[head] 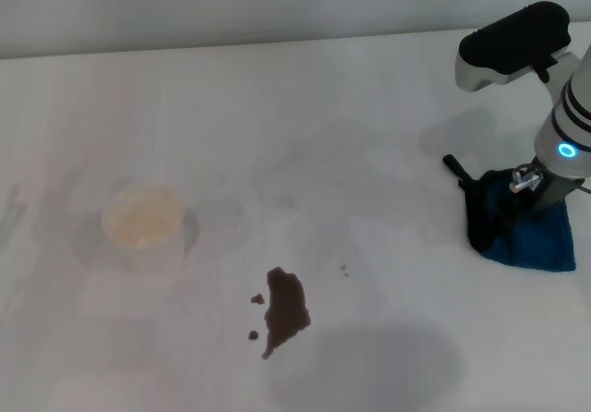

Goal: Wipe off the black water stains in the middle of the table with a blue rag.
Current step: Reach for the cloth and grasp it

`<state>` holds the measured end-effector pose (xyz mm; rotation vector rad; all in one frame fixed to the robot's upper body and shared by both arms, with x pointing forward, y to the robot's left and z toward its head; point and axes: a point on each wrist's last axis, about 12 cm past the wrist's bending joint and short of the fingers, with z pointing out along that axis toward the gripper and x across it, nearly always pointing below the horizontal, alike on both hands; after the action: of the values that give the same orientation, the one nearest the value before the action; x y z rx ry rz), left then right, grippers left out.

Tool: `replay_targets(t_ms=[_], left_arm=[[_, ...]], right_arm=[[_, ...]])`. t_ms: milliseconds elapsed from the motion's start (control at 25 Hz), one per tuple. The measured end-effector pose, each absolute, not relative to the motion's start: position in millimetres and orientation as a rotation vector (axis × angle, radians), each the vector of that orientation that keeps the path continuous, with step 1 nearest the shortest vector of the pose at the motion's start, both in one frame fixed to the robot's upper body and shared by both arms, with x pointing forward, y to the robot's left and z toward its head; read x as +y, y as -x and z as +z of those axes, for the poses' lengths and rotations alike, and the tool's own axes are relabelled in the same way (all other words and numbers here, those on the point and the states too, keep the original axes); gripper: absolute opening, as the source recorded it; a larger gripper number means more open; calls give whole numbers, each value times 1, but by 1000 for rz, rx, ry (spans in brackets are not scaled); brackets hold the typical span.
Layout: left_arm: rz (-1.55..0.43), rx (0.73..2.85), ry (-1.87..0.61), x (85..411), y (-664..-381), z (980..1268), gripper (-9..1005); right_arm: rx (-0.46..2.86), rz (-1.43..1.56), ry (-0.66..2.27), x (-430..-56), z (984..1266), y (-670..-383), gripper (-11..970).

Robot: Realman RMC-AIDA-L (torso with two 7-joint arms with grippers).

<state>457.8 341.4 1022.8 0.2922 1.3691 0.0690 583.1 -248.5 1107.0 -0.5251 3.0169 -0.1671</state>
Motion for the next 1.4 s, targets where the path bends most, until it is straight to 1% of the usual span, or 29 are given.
replay_targets(t_ms=[320, 480, 600, 800, 1240, 1400], left_arm=[[69, 1376, -291, 341, -458, 1022, 879], [69, 1377, -292, 341, -458, 1022, 879], [69, 1378, -292, 341, -459, 1022, 878], [68, 1377, -293, 341, -459, 1022, 878], [69, 1379, -292, 341, -458, 1022, 876], [70, 1379, -291, 341, -458, 1022, 876]], right_arm=[[3038, -190, 545, -252, 1100, -585, 508], [3044, -205, 558, -253, 1098, -585, 514], [3045, -210, 563, -253, 1097, -584, 393], [3045, -221, 575, -253, 1096, -585, 232], [3052, -228, 581, -255, 1095, -584, 156], [3049, -228, 582, -255, 1096, -583, 111]])
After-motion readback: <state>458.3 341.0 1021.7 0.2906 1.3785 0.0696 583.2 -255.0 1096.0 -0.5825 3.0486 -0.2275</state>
